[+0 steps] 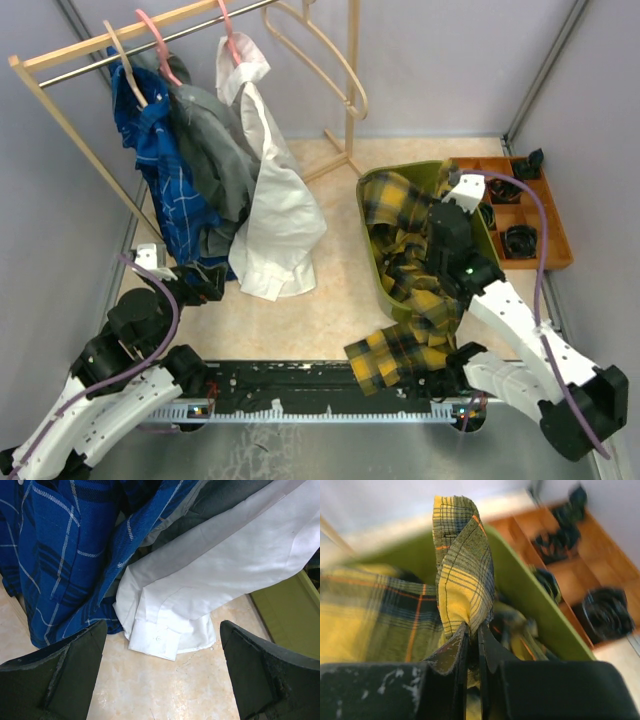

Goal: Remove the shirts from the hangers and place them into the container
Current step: Place the shirt in the bin.

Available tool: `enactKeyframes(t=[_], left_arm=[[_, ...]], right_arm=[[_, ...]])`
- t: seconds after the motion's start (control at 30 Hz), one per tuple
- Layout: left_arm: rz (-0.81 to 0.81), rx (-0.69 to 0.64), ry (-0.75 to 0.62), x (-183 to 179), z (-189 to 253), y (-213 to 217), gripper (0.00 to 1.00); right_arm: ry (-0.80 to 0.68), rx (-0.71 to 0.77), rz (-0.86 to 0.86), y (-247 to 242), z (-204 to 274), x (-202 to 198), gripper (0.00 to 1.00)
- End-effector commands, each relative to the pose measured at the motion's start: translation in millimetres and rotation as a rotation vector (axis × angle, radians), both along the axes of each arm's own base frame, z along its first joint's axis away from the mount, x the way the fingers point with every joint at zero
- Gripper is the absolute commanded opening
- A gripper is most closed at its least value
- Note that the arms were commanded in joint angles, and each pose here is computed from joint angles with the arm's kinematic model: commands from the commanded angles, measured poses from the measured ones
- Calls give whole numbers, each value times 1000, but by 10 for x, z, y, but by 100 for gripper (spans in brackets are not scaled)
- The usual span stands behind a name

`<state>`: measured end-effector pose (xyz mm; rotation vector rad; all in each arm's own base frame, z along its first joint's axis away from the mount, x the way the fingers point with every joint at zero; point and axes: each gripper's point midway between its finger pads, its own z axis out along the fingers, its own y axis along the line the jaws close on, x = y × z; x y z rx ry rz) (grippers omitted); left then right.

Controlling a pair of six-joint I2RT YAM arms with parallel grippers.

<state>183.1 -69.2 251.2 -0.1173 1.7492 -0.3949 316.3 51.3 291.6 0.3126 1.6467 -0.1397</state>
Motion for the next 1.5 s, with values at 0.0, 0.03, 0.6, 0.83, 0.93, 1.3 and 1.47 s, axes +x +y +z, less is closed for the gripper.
enactKeyframes(t=[0.0, 0.03, 0.6, 0.83, 0.93, 1.3, 1.47], left_arm=[[4, 2, 3, -1, 17, 8, 99], [4, 1, 2, 0, 21, 7, 100], [-5, 29, 28, 37, -41, -45, 99], [-2, 26, 25, 34, -35, -37, 100], [3, 23, 23, 33, -27, -27, 100], [-5, 31, 30, 42, -49, -51, 100], [-13, 36, 32, 43, -54, -66, 99]], right_arm=[[239, 44, -40, -223, -956, -54, 10], [276, 50, -21, -216, -1080, -26, 14], [132, 240, 695, 771, 41, -656, 72], [248, 260, 1170, 1453, -204, -1434, 70], [374, 200, 1222, 1644, -543, -1635, 69], [786, -276, 1085, 2047, -2051, -2293, 68], [926, -284, 888, 1922, -2506, -2388, 67]])
